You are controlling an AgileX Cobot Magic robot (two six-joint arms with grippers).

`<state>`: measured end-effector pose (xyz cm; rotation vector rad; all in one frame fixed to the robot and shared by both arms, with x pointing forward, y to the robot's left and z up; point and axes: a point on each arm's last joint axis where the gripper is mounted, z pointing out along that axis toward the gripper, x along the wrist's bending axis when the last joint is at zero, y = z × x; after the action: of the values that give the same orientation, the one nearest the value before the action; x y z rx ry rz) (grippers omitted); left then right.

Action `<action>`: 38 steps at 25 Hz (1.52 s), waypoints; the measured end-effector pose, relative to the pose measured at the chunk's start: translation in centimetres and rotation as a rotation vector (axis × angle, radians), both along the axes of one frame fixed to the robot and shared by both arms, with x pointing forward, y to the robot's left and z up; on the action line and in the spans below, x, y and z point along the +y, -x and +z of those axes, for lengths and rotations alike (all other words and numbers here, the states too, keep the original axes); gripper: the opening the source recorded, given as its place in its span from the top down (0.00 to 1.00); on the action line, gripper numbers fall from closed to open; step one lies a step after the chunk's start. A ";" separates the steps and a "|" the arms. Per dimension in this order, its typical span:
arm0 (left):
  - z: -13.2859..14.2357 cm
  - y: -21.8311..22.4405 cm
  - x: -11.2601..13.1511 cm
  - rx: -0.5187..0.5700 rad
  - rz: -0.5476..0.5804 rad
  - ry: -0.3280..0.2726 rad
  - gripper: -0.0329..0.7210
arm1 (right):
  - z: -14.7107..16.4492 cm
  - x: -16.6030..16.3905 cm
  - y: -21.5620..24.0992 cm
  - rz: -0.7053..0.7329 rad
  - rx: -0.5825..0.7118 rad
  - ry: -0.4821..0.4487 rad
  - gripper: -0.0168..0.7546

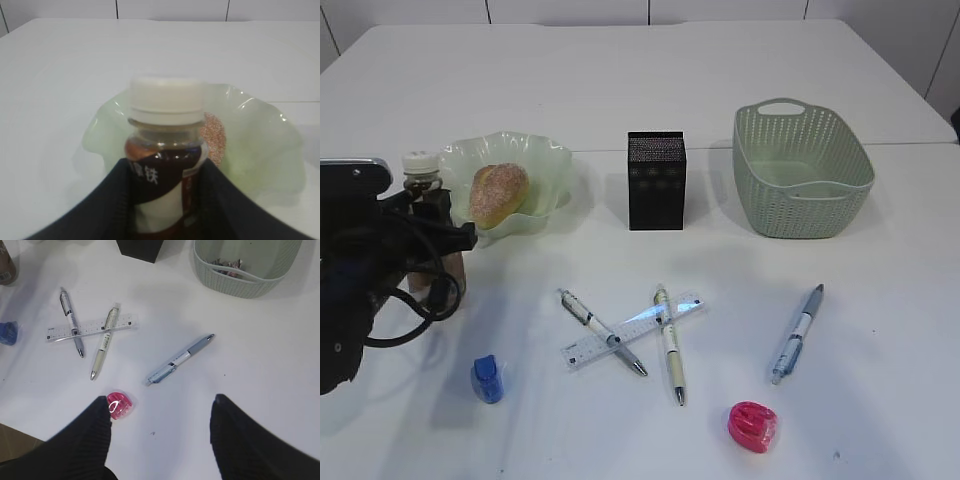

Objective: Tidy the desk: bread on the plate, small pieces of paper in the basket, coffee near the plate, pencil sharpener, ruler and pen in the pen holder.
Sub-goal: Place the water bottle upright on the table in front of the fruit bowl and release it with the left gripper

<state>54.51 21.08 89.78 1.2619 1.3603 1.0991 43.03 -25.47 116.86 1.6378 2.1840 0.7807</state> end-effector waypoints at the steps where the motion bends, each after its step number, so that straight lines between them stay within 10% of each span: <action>1: 0.0 -0.1 0.2 -0.001 0.003 0.001 0.60 | 0.0 0.0 0.0 0.000 0.000 0.000 0.34; 38: 1.2 -0.1 0.0 -0.009 -0.045 0.007 0.60 | 0.0 0.0 0.0 0.000 -0.006 -0.004 0.34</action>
<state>54.60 21.08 90.94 1.2747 1.3218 1.0675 43.07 -25.44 116.89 1.6359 2.1797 0.7888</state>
